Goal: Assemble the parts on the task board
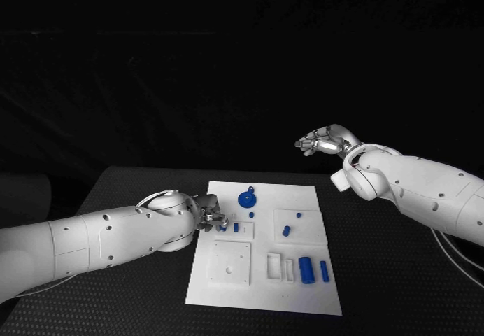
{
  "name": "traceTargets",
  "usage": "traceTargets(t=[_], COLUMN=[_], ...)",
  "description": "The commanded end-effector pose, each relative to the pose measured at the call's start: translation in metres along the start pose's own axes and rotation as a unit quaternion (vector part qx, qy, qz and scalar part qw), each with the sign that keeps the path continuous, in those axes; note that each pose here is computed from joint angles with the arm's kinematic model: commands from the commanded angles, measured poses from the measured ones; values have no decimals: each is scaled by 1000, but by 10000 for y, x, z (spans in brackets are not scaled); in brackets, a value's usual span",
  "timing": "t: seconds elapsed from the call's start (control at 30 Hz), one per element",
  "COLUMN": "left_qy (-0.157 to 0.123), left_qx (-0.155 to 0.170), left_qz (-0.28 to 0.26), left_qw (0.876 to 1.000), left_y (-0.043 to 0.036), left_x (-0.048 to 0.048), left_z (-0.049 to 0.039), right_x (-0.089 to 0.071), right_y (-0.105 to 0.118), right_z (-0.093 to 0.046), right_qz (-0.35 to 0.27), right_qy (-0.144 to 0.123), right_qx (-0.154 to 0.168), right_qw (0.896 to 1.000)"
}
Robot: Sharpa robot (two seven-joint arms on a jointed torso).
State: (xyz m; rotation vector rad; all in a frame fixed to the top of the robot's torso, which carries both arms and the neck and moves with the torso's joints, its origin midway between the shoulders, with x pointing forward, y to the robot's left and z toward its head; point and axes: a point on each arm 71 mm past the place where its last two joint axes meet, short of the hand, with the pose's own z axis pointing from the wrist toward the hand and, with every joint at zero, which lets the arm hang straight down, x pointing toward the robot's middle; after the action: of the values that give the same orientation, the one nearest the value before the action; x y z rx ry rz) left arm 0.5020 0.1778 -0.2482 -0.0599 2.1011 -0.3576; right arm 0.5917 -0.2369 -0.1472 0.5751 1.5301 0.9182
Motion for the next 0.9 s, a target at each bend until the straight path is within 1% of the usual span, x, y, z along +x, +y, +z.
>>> traceTargets(t=[0.03, 0.13, 0.27, 0.37, 0.47, 0.57, 0.8, 0.9], left_qy=[17, 27, 28, 21, 11, 6, 3, 1], left_qx=[-6, -10, -12, -13, -13, -13, -7, -6], left_qz=[8, 15, 16, 16, 11, 9, 8, 17], left_qw=[1000, 999, 999, 1000, 1000, 1000, 1000, 1000], left_y=[-1, -4, -9, -3, 21, 23, -10, -22], left_x=[14, 15, 13, 0, -22, -28, -25, -26], left_z=[6, 18, 31, 36, 39, 40, 42, 47], right_x=[13, 9, 16, 19, 22, 17, 20, 21], right_y=[7, 3, 7, 10, 11, 8, 9, 10], right_z=[0, 1, 4, 5, 7, 6, 6, 6], right_qz=[1, 1, 1, 1, 1, 1, 1, 1], right_qy=[7, 6, 7, 7, 7, 7, 7, 7], right_qx=[-2, -1, -2, -2, -2, -2, -2, -2], right_qw=[1000, 1000, 1000, 1000, 1000, 1000, 1000, 1000])
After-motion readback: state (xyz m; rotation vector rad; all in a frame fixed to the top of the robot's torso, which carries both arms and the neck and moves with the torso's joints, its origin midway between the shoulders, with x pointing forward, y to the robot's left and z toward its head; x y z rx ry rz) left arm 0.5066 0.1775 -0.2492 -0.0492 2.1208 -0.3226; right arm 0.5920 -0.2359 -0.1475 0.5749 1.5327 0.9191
